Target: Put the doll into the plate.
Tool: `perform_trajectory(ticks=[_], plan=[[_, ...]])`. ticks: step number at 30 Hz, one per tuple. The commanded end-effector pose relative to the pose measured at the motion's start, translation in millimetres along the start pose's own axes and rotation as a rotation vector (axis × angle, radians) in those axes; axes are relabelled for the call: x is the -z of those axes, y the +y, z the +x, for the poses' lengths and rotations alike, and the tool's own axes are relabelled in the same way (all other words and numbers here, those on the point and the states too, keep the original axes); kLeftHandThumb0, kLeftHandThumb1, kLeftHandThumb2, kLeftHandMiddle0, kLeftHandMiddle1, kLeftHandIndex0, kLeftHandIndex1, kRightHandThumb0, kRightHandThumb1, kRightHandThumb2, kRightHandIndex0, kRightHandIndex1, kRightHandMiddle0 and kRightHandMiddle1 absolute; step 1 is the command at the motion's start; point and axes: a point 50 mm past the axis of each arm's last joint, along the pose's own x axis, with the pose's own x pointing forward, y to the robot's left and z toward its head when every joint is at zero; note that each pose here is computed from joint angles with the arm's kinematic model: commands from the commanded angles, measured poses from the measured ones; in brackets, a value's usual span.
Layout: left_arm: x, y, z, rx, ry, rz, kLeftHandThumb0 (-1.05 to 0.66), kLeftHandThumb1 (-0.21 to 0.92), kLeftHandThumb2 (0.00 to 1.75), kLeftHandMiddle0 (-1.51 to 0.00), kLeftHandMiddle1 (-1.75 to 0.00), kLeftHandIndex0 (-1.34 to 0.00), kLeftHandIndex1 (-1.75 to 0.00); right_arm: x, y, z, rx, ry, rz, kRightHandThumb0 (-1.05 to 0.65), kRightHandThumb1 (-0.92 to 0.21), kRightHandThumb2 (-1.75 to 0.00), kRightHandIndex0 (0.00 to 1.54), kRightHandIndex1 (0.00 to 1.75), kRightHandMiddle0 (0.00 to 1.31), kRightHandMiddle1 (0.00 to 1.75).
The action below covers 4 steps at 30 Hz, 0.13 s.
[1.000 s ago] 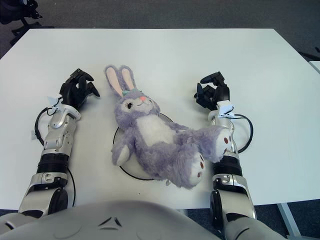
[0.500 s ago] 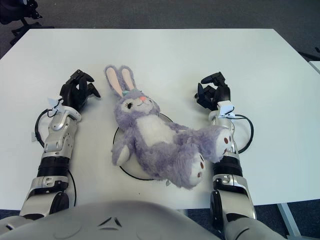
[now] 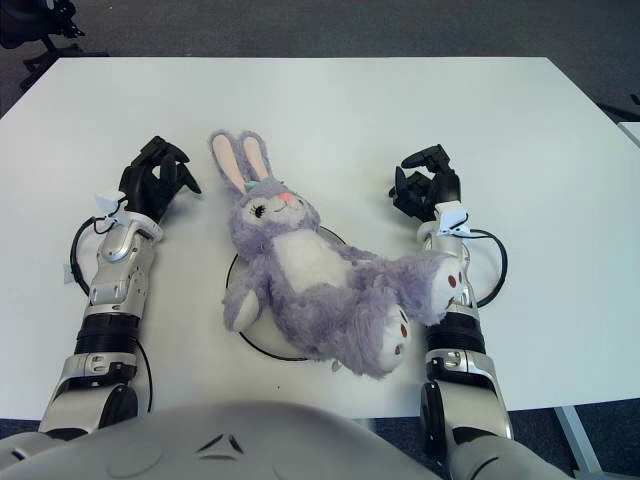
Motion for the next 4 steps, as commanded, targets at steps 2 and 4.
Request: perform_trajectory(ticks=[2,4], plan=[[16.7,3.6,-13.1,-0.027,0.056,0.005,-0.27,0.92,0.44,-0.88,-1.75,-0.55,-1.75,3.3,0.9,-4.2,0.004,0.020,0.006,-0.39,-0.63,-0.90,0.86,1.75,0.38,1.75],[16.7,3.7,-13.1,-0.027,0.055,0.006,-0.26,0.92,0.44,-0.88,-1.75,-0.55,-1.75,3.2,1.0,-4.3,0.004,0.020,0.006,-0.39,-0.63,-0.90,0.86,1.75,0.38,1.75]])
